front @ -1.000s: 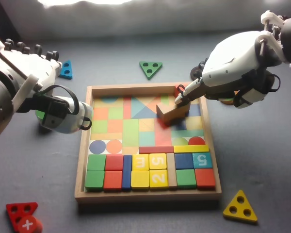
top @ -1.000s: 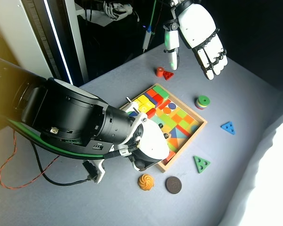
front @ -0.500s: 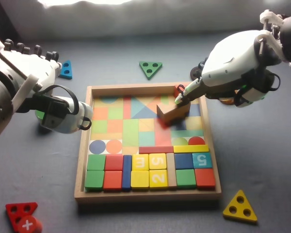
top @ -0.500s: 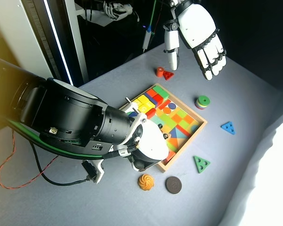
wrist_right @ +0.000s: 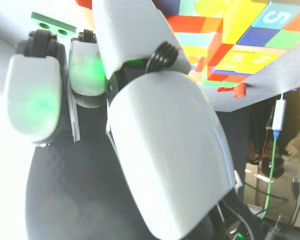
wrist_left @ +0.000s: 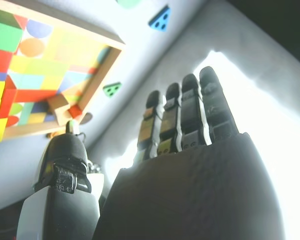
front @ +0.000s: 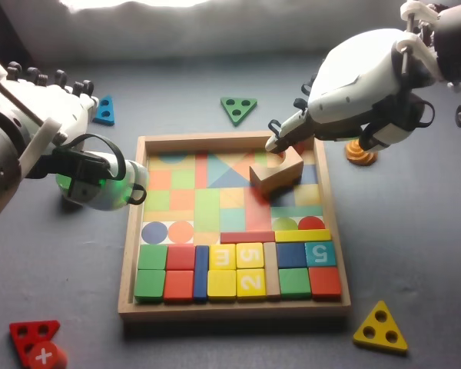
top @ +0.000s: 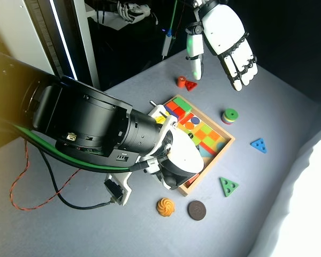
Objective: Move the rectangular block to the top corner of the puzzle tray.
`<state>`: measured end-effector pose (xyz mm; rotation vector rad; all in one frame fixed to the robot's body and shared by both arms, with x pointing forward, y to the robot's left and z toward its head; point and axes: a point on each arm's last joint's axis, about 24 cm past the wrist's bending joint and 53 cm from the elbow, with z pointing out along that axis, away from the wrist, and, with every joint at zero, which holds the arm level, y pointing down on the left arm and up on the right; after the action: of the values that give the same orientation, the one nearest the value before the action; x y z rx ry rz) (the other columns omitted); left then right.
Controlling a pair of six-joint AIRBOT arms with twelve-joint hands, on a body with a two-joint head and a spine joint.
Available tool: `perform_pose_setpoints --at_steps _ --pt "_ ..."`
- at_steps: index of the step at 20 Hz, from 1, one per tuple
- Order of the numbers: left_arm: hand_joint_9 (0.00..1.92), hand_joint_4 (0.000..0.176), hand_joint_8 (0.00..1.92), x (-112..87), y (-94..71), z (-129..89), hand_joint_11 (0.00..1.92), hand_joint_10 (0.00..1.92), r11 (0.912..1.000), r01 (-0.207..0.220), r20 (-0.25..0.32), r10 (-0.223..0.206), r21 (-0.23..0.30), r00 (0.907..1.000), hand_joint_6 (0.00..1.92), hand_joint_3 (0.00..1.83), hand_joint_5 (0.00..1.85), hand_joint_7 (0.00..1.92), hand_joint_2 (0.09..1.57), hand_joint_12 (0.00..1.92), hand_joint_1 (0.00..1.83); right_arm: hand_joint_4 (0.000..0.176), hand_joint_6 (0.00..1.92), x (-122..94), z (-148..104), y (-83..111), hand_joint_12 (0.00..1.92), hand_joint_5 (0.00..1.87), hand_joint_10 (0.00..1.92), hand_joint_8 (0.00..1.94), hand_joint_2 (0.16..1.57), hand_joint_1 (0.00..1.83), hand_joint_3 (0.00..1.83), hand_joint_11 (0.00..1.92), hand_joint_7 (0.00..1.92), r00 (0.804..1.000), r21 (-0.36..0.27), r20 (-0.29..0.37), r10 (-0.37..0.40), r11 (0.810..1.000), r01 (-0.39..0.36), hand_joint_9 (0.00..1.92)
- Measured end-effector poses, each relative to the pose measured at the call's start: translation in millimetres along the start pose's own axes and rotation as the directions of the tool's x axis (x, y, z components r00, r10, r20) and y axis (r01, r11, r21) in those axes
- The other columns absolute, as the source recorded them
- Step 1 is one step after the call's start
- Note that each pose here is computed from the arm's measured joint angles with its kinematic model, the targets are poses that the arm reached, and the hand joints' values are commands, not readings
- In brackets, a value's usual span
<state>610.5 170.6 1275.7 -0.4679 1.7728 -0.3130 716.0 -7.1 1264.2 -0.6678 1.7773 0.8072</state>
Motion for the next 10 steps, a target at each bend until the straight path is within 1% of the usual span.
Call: perform_pose_setpoints --at_steps 1,2,3,4,5,6,7,8,9,10 --pt "0.05 0.0 0.01 0.0 0.2 0 0.0 0.0 1.0 0.0 0.0 0.0 -0.001 1.0 0.0 0.0 0.09 0.05 1.27 0.12 0.06 0.0 0.01 -1 -1 -3.4 1.92 0.3 1.92 1.94 1.16 1.83 0.0 1.63 1.11 1.0 0.006 0.001 -0.008 1.0 0.008 1.45" --pt "0.03 0.0 0.0 -0.1 0.3 0 0.0 0.0 1.0 0.0 0.0 0.0 -0.001 1.0 0.0 0.0 0.06 0.03 1.28 0.1 0.01 0.0 0.01 -2 -1 -8.0 1.92 0.29 1.92 1.94 1.14 1.83 0.0 1.66 1.14 1.0 0.016 0.004 -0.011 1.0 0.011 1.49" --pt "0.02 0.0 0.0 0.0 0.1 0 0.0 0.0 1.0 0.0 0.0 0.0 0.0 1.0 0.0 0.0 0.04 0.02 1.28 0.09 0.0 0.0 0.0 -3 -1 -12.5 1.92 0.26 1.92 1.94 1.14 1.83 0.0 1.66 1.19 1.0 0.025 0.007 -0.011 1.0 0.011 1.51" --pt "0.0 0.0 0.0 0.1 0.1 0 0.0 0.0 1.0 0.0 0.0 0.0 0.0 1.0 0.0 0.0 0.04 0.01 1.28 0.03 0.0 0.0 0.0 -4 -1 -14.8 1.92 0.25 1.92 1.94 1.15 1.83 0.0 1.65 1.11 1.0 0.029 0.008 -0.011 1.0 0.011 1.48" --pt "0.0 0.0 0.0 0.1 0.1 0 0.0 0.0 1.0 0.0 0.0 0.0 0.0 1.0 0.0 0.01 0.03 0.0 1.29 0.0 0.01 0.0 0.02 -5 1 -16.9 1.92 0.31 1.92 1.94 1.16 1.83 0.0 1.65 1.07 1.0 0.034 0.009 -0.011 0.999 0.011 1.46" --pt "0.02 0.0 0.01 0.0 0.0 0 0.01 0.01 1.0 0.0 0.0 0.0 0.0 1.0 0.01 0.0 0.05 0.02 1.28 0.01 0.01 0.005 0.02 -6 2 -17.8 1.92 0.3 1.92 1.94 1.16 1.83 0.0 1.63 1.06 1.0 0.037 0.012 -0.013 0.999 0.013 1.44" --pt "0.02 0.0 0.01 0.0 0.0 0 0.0 0.01 1.0 0.0 0.0 0.0 0.0 1.0 0.01 0.0 0.05 0.03 1.28 0.0 0.02 0.004 0.01 -6 3 -16.0 1.92 0.29 1.92 1.94 1.16 1.83 0.0 1.64 1.11 1.0 0.033 0.011 -0.016 0.999 0.015 1.45" --pt "0.03 0.0 0.01 0.0 0.3 0 0.0 0.01 1.0 0.0 0.0 0.0 -0.001 1.0 0.01 0.0 0.05 0.04 1.28 0.0 0.03 0.013 0.01 -5 5 -13.7 1.92 0.31 1.92 1.94 1.17 1.83 0.0 1.63 1.09 1.0 0.029 0.009 -0.02 0.999 0.02 1.46" --pt "0.04 0.0 0.01 0.0 0.2 0 0.02 0.01 1.0 0.0 0.0 0.0 -0.001 1.0 0.01 0.0 0.06 0.05 1.28 0.01 0.04 0.01 0.01 -4 6 -12.1 1.92 0.32 1.92 1.94 1.17 1.83 0.0 1.64 1.1 1.0 0.025 0.006 -0.024 0.999 0.024 1.45" --pt "0.03 0.0 0.01 0.0 0.1 0 0.01 0.01 1.0 0.0 0.0 0.0 0.0 1.0 0.0 0.0 0.05 0.04 1.28 0.01 0.01 0.0 0.01 -3 7 -10.7 1.92 0.31 1.92 1.94 1.17 1.83 0.0 1.63 1.08 1.0 0.023 0.005 -0.027 0.999 0.027 1.45"
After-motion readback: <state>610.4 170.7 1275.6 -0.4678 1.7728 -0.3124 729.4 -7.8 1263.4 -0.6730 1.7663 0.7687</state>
